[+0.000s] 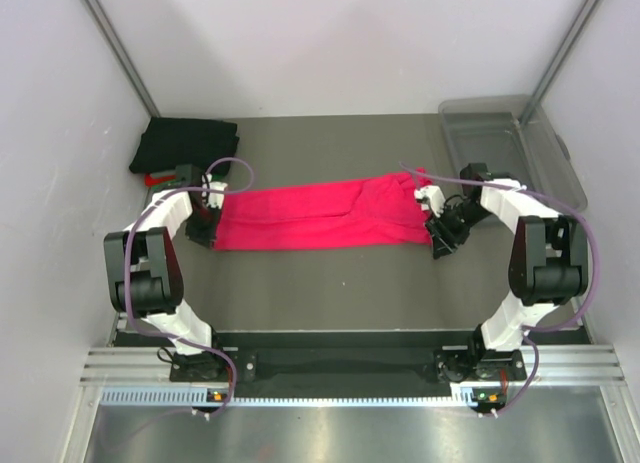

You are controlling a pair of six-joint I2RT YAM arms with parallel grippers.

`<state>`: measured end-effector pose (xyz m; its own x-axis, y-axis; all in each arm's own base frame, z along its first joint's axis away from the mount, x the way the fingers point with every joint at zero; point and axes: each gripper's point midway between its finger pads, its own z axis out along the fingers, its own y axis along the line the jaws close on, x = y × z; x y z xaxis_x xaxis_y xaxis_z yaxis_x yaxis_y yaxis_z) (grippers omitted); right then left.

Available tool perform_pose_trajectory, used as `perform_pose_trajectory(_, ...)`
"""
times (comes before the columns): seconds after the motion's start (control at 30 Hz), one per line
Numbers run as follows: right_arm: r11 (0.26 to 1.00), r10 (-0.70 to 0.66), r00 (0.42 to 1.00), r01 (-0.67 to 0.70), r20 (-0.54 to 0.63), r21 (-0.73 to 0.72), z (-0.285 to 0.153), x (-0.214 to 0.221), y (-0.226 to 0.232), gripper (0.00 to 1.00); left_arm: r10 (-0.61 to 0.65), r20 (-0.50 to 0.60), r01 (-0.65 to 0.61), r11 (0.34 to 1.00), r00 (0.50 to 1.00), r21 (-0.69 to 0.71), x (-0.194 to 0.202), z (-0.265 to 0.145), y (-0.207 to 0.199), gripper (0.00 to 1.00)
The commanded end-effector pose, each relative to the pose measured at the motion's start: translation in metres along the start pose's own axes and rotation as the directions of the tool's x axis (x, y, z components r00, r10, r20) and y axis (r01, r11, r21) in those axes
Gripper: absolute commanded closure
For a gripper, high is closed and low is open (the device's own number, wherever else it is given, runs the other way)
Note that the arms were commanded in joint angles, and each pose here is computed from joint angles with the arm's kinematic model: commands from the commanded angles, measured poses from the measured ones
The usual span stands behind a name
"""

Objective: Fold and stack the t-shirts
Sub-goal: Fold the tshirt

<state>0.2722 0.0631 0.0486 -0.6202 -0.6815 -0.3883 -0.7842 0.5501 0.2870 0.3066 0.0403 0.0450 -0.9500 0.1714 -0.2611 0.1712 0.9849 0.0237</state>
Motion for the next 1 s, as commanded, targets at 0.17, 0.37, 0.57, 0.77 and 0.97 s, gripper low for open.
perform_pose_trajectory(0.17, 0.996, -0.065, 0.997, 0.063, 0.041, 0.058, -0.002, -0.014, -0.020, 0.50, 0.005, 0.011, -0.005, 0.999, 1.000, -0.046, -0.001, 0.001, 0.013, 1.00)
perform_pose_trajectory(0.37, 0.999, -0.045, 0.999, 0.044, 0.028, 0.026, 0.014, -0.012, -0.029, 0.54, 0.002, 0.012, -0.002, 0.999, 1.000, -0.043, -0.002, 0.003, 0.014, 1.00)
perform_pose_trajectory(0.57, 0.998, -0.051, 0.998, 0.050, 0.034, 0.047, 0.021, -0.011, -0.036, 0.76, 0.007, 0.011, -0.006, 0.999, 1.000, -0.048, -0.001, 0.006, 0.015, 1.00)
perform_pose_trajectory(0.77, 0.991, -0.084, 0.996, 0.081, 0.028, 0.106, 0.014, -0.010, -0.040, 0.94, 0.021, 0.005, -0.020, 0.998, 1.000, -0.058, 0.000, 0.007, 0.019, 1.00)
perform_pose_trajectory(0.97, 0.975, -0.121, 0.993, 0.119, -0.006, 0.186, -0.001, -0.005, -0.047, 1.00, 0.033, 0.004, -0.033, 0.995, 0.999, -0.096, 0.000, 0.005, 0.031, 1.00)
